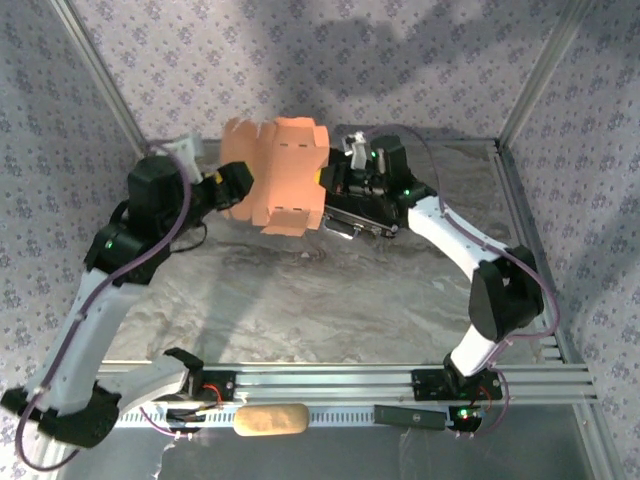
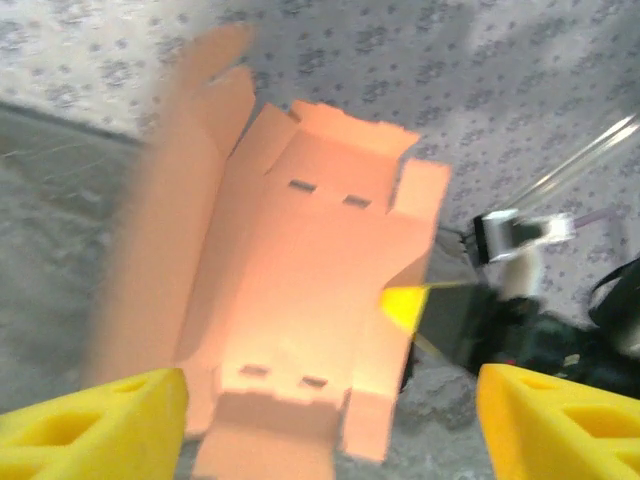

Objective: Fold the paper box

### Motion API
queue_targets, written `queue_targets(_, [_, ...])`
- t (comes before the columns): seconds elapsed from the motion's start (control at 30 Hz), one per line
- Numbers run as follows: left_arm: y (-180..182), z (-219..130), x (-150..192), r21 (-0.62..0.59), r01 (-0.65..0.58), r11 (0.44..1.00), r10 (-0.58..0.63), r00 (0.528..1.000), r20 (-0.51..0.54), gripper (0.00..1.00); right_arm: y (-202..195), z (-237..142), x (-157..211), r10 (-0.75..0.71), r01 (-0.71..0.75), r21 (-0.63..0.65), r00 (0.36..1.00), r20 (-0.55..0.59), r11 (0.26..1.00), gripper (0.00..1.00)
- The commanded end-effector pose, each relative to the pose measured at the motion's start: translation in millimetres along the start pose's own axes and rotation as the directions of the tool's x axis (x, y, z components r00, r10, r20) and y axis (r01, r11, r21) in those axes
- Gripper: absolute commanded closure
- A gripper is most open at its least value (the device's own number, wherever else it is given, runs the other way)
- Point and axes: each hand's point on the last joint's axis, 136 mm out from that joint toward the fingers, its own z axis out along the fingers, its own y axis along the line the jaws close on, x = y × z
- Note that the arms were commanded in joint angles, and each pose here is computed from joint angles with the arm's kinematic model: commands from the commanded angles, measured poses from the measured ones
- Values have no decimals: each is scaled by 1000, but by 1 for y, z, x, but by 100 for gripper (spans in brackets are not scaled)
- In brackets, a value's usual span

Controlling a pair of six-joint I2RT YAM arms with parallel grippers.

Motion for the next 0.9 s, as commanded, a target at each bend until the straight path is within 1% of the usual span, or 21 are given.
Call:
queue_targets(0.0, [35, -34, 14, -90, 132, 987, -129, 991, 41, 19, -42, -36, 67, -272, 406, 299, 874, -403, 864, 100])
queue_targets(0.07, [41, -42, 21, -85, 191, 978, -187, 981, 51, 22, -45, -40, 78, -378, 595, 349, 766, -520, 725, 100])
queue_targets(0.1, [42, -44, 23, -77, 224, 972, -220, 974, 53, 24, -48, -41, 81, -420, 678, 368, 705, -572, 637, 100])
queue_targets(0.13, [42, -43, 25, -69, 263, 962, -260, 964, 55, 27, -49, -41, 79, -447, 729, 382, 663, -600, 568, 100])
queue_targets(0.2, [33, -36, 28, -18, 328, 945, -327, 944, 34, 28, -46, -40, 69, -490, 779, 415, 621, -611, 470, 100])
queue_targets(0.27, [30, -29, 33, -9, 384, 923, -384, 923, 8, 29, -33, -38, 59, -554, 812, 426, 583, -594, 398, 100])
queue_targets(0.3, [23, -26, 28, 15, 400, 916, -401, 916, 16, 29, -24, -39, 54, -592, 828, 427, 559, -580, 364, 100])
queue_targets(0.4, [17, -20, 24, 30, 399, 916, -400, 917, 16, 28, 1, -41, 46, -690, 887, 405, 437, -577, 223, 100])
queue_targets(0.47, [14, -24, 16, 39, 345, 938, -346, 938, 36, 28, 14, -43, 46, -732, 919, 361, 353, -582, 157, 100])
queue_targets(0.5, [18, -28, 12, 16, 308, 951, -309, 949, 59, 28, 20, -45, 48, -750, 935, 332, 305, -587, 121, 100])
queue_targets(0.57, [28, -33, 7, -34, 246, 969, -241, 965, 106, 27, 28, -54, 49, -765, 955, 293, 228, -603, 53, 100])
queue_targets(0.63, [42, -32, 14, -95, 196, 976, -187, 978, 96, 27, 34, -65, 57, -771, 973, 230, 154, -618, 10, 100])
queue_targets(0.7, [48, -25, 20, -121, 175, 977, -167, 984, 68, 27, 39, -74, 73, -792, 990, 142, 68, -606, -23, 100])
queue_targets(0.77, [56, -16, 32, -155, 164, 974, -161, 986, 29, 27, 41, -78, 85, -815, 996, 77, 11, -579, -41, 100])
queue_targets(0.87, [67, -1, 48, -181, 144, 973, -152, 988, -26, 28, 37, -69, 94, -834, 992, 25, -91, -545, -125, 100])
